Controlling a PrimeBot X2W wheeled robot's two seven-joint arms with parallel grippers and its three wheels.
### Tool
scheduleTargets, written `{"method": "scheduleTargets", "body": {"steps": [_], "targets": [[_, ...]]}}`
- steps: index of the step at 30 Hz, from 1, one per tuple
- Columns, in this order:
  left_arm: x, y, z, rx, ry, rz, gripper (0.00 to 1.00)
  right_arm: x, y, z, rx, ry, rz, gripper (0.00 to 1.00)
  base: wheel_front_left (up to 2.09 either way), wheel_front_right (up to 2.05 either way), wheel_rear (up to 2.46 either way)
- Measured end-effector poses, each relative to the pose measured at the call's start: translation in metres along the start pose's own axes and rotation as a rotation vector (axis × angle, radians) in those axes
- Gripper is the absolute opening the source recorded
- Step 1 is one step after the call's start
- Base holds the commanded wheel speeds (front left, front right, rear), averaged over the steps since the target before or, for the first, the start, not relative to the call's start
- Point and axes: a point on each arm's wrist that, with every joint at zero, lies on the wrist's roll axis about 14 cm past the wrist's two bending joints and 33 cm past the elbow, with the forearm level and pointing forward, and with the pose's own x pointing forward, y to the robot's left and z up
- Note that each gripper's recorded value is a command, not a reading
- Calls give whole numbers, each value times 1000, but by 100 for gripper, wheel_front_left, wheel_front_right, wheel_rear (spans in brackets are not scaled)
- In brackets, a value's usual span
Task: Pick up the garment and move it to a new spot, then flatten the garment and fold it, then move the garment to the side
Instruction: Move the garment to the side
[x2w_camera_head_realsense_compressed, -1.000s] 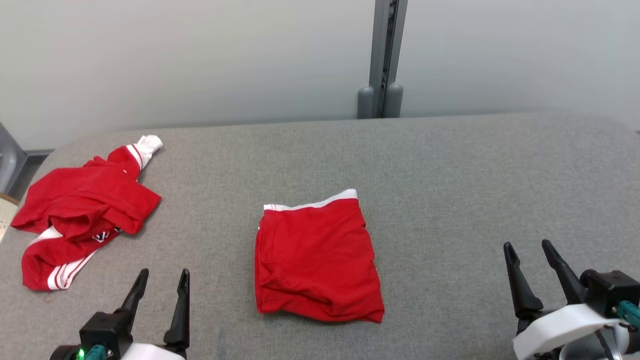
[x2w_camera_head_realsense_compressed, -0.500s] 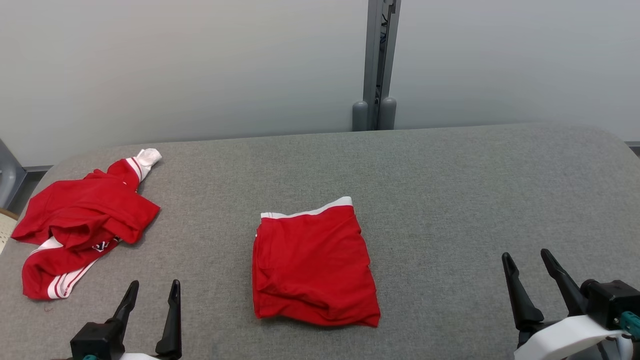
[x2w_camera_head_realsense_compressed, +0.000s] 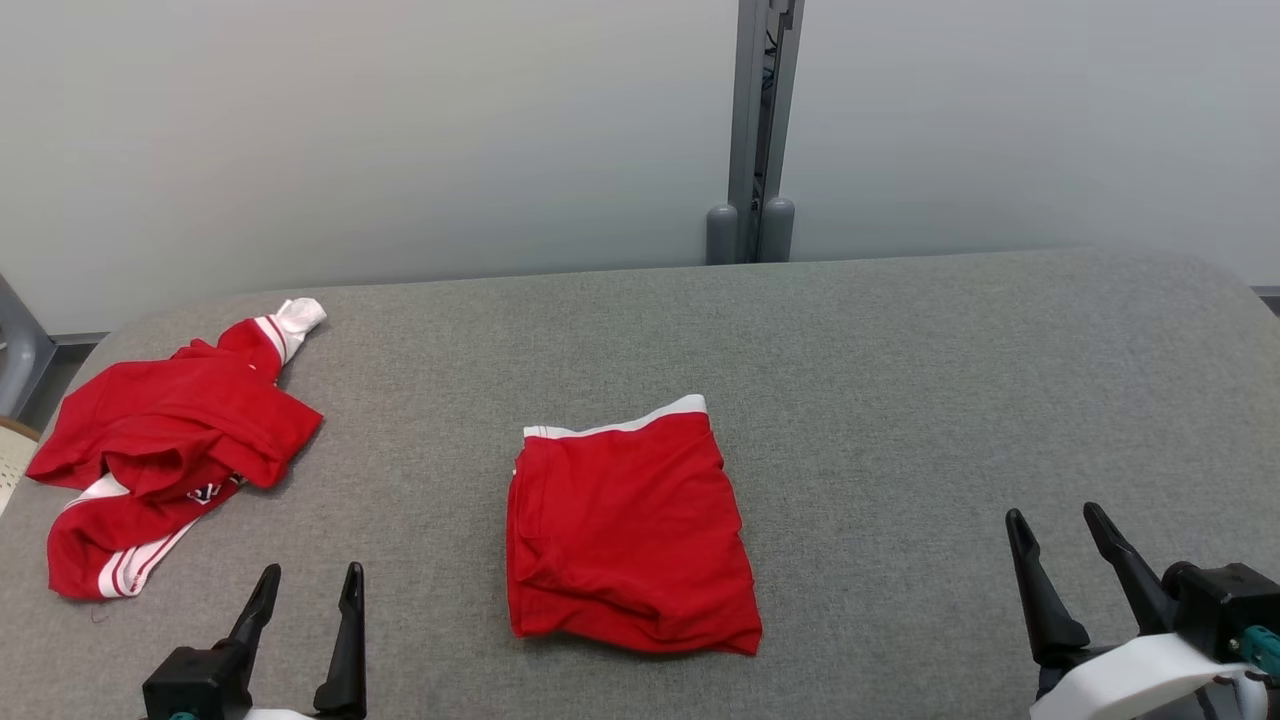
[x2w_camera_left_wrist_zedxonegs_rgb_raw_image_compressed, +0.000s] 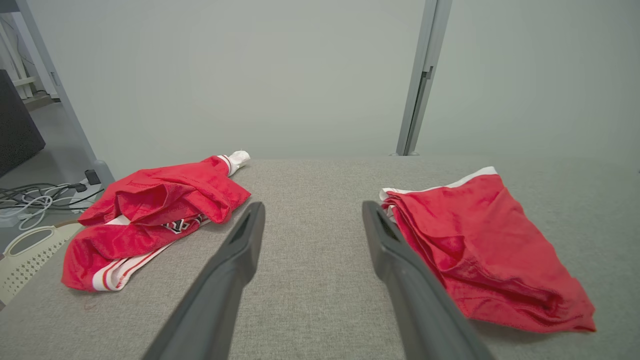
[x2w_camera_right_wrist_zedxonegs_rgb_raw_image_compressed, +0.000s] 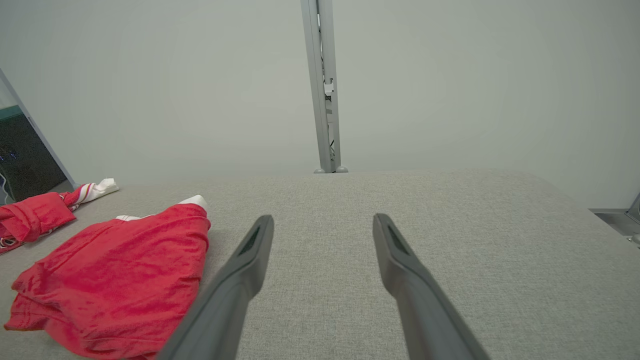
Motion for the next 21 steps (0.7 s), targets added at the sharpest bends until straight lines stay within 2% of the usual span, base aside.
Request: {"method": "scheduleTargets", "body": {"steps": [7,12,21], "targets": [[-2,1,0,-2,2,6,100,2,0,-2,1,6,0,100,0,0,0],[2,0,7,-5,-17,2,100,16,9,-16,-4,61,37,100,0,0,0],[16,2,16,-13,-51,4,100,63,77,-70,56,236,233,100,0,0,0]]}}
